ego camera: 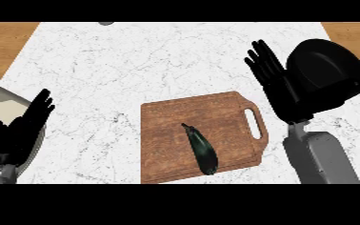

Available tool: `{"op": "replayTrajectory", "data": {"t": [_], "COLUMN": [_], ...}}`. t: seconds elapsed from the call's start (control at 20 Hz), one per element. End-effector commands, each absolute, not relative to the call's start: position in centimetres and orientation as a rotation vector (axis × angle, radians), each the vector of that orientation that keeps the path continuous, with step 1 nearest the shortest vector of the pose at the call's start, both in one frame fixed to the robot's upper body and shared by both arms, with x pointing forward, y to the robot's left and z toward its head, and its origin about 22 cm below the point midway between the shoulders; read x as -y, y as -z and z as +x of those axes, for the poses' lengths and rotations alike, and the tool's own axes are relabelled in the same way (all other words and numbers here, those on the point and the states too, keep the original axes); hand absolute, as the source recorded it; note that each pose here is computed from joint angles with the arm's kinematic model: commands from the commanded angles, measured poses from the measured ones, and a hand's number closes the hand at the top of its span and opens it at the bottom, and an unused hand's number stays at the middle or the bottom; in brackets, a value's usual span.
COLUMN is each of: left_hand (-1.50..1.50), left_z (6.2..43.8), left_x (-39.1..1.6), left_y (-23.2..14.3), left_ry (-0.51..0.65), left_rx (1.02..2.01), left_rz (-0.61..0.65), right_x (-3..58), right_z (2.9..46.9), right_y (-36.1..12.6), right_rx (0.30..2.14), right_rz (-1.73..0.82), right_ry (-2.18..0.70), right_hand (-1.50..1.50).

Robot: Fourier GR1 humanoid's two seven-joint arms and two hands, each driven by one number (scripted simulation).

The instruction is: Pick the eggplant from the cutting board and place it in the pot

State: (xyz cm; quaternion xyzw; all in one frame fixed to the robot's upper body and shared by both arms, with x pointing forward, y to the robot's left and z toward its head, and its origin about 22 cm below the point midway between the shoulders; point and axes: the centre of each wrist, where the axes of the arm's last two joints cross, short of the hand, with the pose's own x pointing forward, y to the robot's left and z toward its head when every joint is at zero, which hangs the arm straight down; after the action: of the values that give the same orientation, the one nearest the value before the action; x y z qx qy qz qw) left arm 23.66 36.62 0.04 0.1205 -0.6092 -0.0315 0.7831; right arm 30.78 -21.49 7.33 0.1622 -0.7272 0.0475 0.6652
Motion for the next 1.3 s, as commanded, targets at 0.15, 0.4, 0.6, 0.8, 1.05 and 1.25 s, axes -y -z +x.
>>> {"op": "replayTrajectory", "data": {"t": [0.15, 0.4, 0.6, 0.8, 1.05, 1.25], "left_hand": [0.0, 0.0, 0.0, 0.0, 0.0, 0.0], "left_z": [28.7, 30.1, 30.3, 30.7, 31.0, 31.4], "left_x": [-31.8, -27.9, -26.0, -25.7, -24.9, -25.7], "left_y": [-6.1, -7.4, -8.4, -7.7, -8.7, -8.3], "left_ry": [0.062, 0.023, 0.014, -0.004, 0.003, 0.006], "left_rx": [1.681, 1.789, 1.794, 1.786, 1.801, 1.79], "left_rz": [0.154, 0.005, -0.004, 0.034, 0.023, 0.051], "right_x": [17.2, 20.3, 22.3, 24.4, 22.9, 20.7], "right_z": [34.4, 36.3, 36.7, 38.1, 39.0, 38.7], "right_y": [-10.3, -11.0, -10.1, -11.3, -13.0, -13.7], "right_rx": [1.603, 1.601, 1.657, 1.716, 1.633, 1.54], "right_rz": [0.826, 0.574, 0.811, 0.879, 0.741, 0.693], "right_ry": [-0.432, -0.896, -1.032, -1.144, -1.44, -1.684], "right_hand": [1.5, -1.5, -1.5, -1.5, -1.5, -1.5]}}
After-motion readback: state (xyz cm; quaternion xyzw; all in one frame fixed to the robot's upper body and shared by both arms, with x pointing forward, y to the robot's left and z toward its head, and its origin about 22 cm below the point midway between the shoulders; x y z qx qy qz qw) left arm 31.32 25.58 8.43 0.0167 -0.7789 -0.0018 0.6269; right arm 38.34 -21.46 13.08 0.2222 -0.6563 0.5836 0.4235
